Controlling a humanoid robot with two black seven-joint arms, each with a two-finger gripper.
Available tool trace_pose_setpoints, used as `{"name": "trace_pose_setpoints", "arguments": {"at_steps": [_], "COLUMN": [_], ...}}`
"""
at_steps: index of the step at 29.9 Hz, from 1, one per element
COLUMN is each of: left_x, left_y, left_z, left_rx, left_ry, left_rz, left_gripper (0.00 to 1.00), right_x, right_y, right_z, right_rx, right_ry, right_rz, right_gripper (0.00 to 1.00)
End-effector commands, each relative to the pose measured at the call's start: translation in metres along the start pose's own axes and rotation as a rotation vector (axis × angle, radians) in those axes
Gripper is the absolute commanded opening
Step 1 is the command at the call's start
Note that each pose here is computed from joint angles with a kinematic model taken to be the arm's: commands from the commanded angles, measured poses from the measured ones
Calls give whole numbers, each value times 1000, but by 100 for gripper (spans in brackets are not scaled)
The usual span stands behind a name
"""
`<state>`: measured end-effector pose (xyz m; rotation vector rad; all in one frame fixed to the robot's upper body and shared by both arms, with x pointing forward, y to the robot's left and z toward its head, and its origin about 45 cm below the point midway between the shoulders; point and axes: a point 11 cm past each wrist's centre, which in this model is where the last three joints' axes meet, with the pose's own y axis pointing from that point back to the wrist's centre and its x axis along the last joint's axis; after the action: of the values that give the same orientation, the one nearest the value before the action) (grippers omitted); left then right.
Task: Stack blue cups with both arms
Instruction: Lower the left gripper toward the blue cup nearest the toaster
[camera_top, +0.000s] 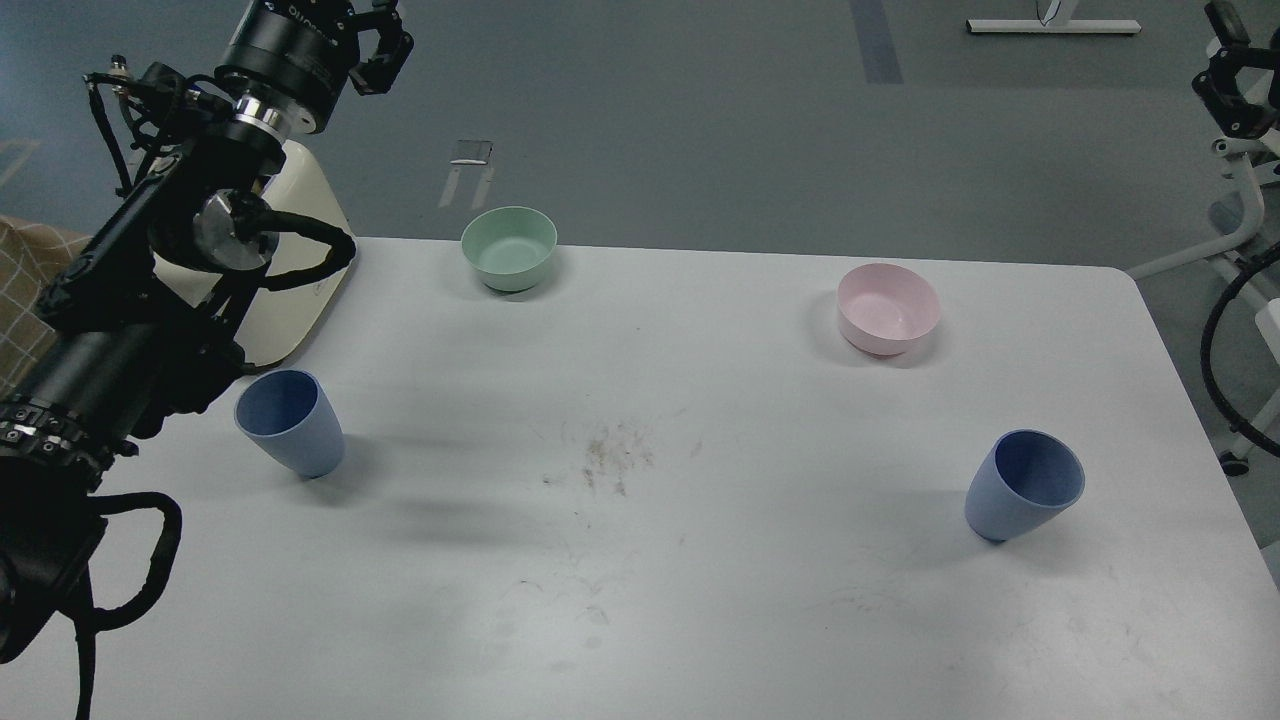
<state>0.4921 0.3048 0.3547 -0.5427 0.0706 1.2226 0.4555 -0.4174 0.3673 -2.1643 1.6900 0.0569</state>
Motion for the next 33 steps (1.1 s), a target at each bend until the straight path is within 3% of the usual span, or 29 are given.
{"name": "trace_pose_setpoints", "arguments": {"at_steps": [1,22,29,33], "left_x": [1,20,5,9], "left_y": [3,22,72,137], "left_z": [-3,10,34,35], "left_rx": [-1,-5,61,167], "left_ry": [4,-60,-398,-743], "left_rz": [3,12,-127,-275], "left_gripper": [98,97,97,85], "right_x": [4,10,26,30], "right_y": [3,5,20,26], "right_z": [-3,-10,-13,-10], "right_rx": [8,20,51,54], "right_ry": [0,4,-26,-50], "right_rz": [10,25,71,83], "right_gripper": [100,100,100,100]}}
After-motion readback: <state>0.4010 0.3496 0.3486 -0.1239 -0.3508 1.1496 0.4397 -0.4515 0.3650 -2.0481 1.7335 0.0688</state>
